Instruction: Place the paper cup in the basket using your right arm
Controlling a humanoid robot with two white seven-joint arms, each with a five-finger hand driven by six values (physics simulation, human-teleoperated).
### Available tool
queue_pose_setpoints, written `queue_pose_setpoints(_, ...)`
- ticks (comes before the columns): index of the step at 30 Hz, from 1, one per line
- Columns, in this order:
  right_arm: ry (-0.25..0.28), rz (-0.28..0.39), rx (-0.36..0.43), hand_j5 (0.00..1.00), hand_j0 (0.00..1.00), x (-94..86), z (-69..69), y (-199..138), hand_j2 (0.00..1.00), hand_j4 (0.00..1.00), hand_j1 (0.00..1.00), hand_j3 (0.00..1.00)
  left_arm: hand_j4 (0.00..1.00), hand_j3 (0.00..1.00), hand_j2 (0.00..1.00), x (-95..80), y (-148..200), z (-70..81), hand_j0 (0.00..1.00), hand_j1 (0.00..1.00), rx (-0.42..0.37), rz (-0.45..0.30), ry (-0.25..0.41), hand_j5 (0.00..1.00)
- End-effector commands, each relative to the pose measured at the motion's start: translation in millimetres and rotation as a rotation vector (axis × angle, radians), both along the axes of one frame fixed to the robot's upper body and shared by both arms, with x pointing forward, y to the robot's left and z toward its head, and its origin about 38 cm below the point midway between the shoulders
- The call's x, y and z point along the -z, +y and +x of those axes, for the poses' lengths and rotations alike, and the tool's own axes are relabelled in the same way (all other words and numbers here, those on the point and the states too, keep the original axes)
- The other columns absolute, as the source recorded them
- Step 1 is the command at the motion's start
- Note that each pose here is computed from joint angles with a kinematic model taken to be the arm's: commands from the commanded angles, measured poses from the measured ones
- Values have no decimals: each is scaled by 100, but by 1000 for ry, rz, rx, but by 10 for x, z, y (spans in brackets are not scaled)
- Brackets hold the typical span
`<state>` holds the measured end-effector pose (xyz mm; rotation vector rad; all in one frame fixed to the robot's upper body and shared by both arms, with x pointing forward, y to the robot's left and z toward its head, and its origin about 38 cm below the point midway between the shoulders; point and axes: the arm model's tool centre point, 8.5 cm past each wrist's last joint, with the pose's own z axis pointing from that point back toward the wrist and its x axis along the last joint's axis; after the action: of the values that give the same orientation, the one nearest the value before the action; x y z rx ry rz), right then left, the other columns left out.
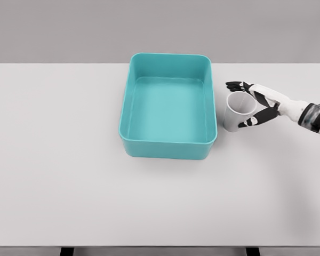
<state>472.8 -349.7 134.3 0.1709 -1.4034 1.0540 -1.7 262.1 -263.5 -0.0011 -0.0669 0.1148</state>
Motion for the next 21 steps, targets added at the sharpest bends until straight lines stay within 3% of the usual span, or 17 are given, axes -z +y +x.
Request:
queue_pose_setpoints(1, 1, 11, 1, 100, 100, -1, 4, 17, 100, 100, 100, 100, 100, 100, 100, 0, 1, 0, 100, 100, 0, 1, 0, 100)
queue_pose_setpoints(4, 2, 9, 3, 98, 98, -6, 8, 5, 98, 98, 98, 98, 100, 100, 100, 0, 1, 0, 100, 100, 0, 1, 0, 100)
queue_pose_setpoints(7, 1, 5, 2, 75, 75, -10, 6, 2, 75, 75, 75, 75, 100, 100, 100, 0, 1, 0, 100, 100, 0, 1, 0, 100)
queue_pose_setpoints(8, 1, 4, 2, 74, 74, -9, 6, 2, 74, 74, 74, 74, 100, 100, 100, 0, 0, 0, 100, 100, 0, -1, 0, 100)
queue_pose_setpoints(11, -3, 4, -1, 76, 76, -14, 6, 7, 76, 76, 76, 76, 100, 100, 100, 0, 1, 0, 100, 100, 0, 1, 0, 100)
queue_pose_setpoints(14, -53, 16, -26, 78, 78, -74, -2, 21, 78, 78, 78, 78, 100, 100, 100, 0, 0, 0, 100, 100, 0, -1, 0, 100)
queue_pose_setpoints(17, -68, 25, -28, 78, 78, -116, 7, 23, 78, 78, 78, 78, 100, 100, 100, 0, 0, 0, 100, 100, 0, -1, 0, 100)
queue_pose_setpoints(21, -161, 54, -34, 80, 80, -295, 23, -34, 80, 80, 80, 80, 100, 100, 100, 0, 0, 0, 100, 100, 0, -1, 0, 100)
